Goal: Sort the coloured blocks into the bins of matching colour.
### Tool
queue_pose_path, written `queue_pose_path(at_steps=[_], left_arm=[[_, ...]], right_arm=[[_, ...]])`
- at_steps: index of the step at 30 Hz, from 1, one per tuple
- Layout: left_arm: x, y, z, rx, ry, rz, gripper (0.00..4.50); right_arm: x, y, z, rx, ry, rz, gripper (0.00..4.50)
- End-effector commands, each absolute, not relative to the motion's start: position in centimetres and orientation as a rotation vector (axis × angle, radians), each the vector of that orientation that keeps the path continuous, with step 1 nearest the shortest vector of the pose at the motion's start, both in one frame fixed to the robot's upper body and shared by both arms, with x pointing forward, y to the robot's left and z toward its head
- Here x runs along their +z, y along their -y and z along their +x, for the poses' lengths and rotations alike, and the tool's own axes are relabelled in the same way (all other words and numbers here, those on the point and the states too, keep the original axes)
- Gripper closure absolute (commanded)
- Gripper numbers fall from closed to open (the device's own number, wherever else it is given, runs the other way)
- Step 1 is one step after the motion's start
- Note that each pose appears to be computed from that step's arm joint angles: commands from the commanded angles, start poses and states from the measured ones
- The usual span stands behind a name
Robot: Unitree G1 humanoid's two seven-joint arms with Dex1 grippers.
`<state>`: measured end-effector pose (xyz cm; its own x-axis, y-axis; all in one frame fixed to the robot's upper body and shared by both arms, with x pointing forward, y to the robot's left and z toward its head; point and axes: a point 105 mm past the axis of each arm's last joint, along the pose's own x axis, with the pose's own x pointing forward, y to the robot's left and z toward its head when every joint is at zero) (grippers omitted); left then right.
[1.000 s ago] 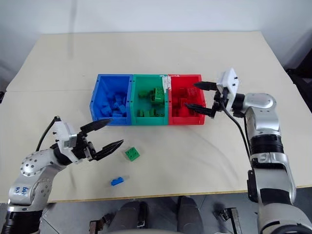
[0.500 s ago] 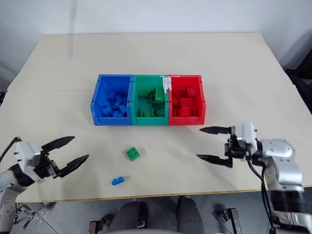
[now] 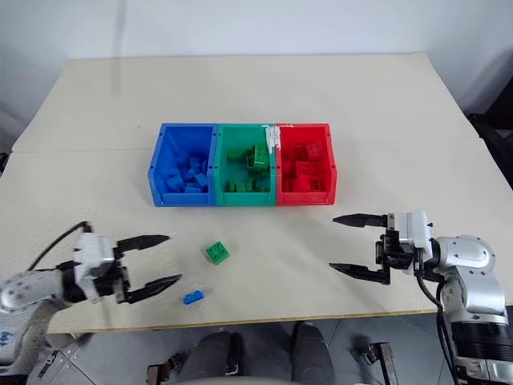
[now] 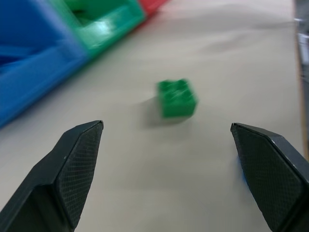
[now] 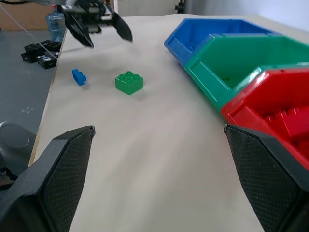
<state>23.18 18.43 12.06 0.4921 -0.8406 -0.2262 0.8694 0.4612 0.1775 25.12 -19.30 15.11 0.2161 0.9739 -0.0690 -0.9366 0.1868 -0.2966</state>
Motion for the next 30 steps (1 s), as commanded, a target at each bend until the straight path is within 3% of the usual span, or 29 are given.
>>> queue_pose_path(at_steps=[1, 12, 15, 23, 30], left_arm=[[12.0, -15.4, 24.1, -1.045, -0.116, 0.284, 0.00], [9.3, -13.8, 26.0, -0.906, -0.231, 0.325, 0.00], [9.0, -14.1, 26.2, -0.903, -0.250, 0.329, 0.56], [9.9, -12.9, 26.2, -0.981, -0.171, 0.291, 2.98], [15.9, -11.5, 29.5, -1.037, 0.098, 0.276, 3.05]], right_arm=[[16.1, 18.5, 24.7, 1.372, 0.175, -0.325, 0.01], [17.1, 16.4, 23.8, 1.399, 0.234, -0.296, 0.01], [16.8, 16.5, 23.6, 1.400, 0.224, -0.293, 0.00], [16.6, 16.6, 24.1, 1.381, 0.235, -0.298, 0.00], [16.7, 17.4, 25.0, 1.314, 0.242, -0.310, 0.00]])
